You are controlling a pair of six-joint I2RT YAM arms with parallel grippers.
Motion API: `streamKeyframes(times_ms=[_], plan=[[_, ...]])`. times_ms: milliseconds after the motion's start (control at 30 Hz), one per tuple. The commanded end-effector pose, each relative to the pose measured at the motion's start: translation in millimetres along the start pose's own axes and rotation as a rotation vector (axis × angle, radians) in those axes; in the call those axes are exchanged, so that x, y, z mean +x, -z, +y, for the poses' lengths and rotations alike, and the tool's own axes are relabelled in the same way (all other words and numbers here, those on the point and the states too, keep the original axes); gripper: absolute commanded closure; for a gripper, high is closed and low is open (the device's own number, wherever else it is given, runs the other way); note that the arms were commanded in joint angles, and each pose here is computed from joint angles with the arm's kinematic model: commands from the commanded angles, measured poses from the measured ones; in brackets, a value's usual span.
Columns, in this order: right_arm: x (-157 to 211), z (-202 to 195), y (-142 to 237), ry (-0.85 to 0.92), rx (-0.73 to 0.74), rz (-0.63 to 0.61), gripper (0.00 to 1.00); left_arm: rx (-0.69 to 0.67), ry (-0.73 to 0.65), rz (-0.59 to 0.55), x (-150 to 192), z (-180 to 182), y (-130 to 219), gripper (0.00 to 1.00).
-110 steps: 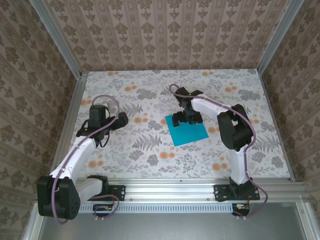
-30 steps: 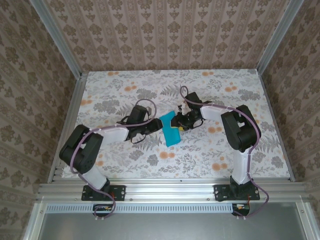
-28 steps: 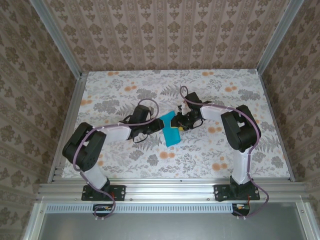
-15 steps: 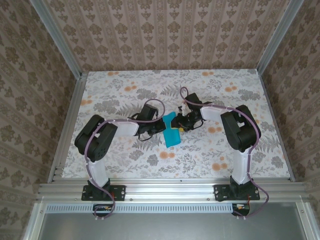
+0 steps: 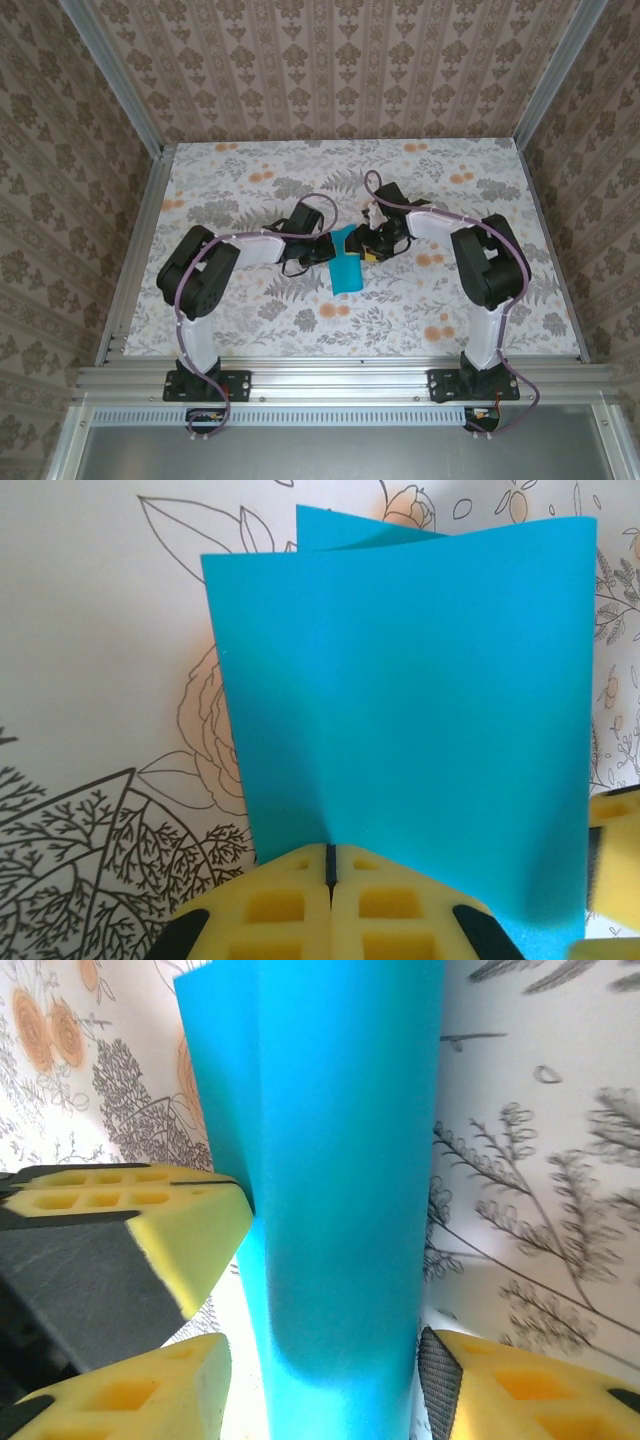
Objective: Fold a paper plane with a square sheet of paper (pick it up from the middle)
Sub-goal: Hold the square sheet of paper at the center of the table.
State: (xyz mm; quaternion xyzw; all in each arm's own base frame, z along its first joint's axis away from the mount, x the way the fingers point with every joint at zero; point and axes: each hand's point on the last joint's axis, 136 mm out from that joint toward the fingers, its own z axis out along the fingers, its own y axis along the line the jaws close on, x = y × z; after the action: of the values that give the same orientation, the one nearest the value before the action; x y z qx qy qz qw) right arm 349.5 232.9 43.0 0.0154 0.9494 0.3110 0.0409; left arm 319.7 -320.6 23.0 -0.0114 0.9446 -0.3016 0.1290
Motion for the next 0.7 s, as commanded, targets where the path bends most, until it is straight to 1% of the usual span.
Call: streamKeyframes(times_ms=[0,133,300,500,667], plan=[[-1.8,-8.1,16.0,0.044,0.101,-0.021,0.43,-0.075,-0.018,0.070,17.9,15.9,-10.1,1.00],[-0.2,-8.7,13.2,0.080,0.154,-0.009,0.42,-0.070,-0.028,0.069,16.8,10.5,-10.4,1.00],[-0.1,-10.3,4.9,0.088,0.172,0.006,0.43,-0.065,-0.032,0.068,14.6,6.3,-10.1,1.00],[0.2,-11.7,-3.6,0.091,0.159,0.028,0.47,-0.049,-0.037,0.066,12.7,-0.1,-7.5,1.00],[-0.7,-21.7,-9.3,0.083,0.192,0.032,0.51,-0.021,-0.043,0.052,6.4,-11.4,-1.1,1.00]])
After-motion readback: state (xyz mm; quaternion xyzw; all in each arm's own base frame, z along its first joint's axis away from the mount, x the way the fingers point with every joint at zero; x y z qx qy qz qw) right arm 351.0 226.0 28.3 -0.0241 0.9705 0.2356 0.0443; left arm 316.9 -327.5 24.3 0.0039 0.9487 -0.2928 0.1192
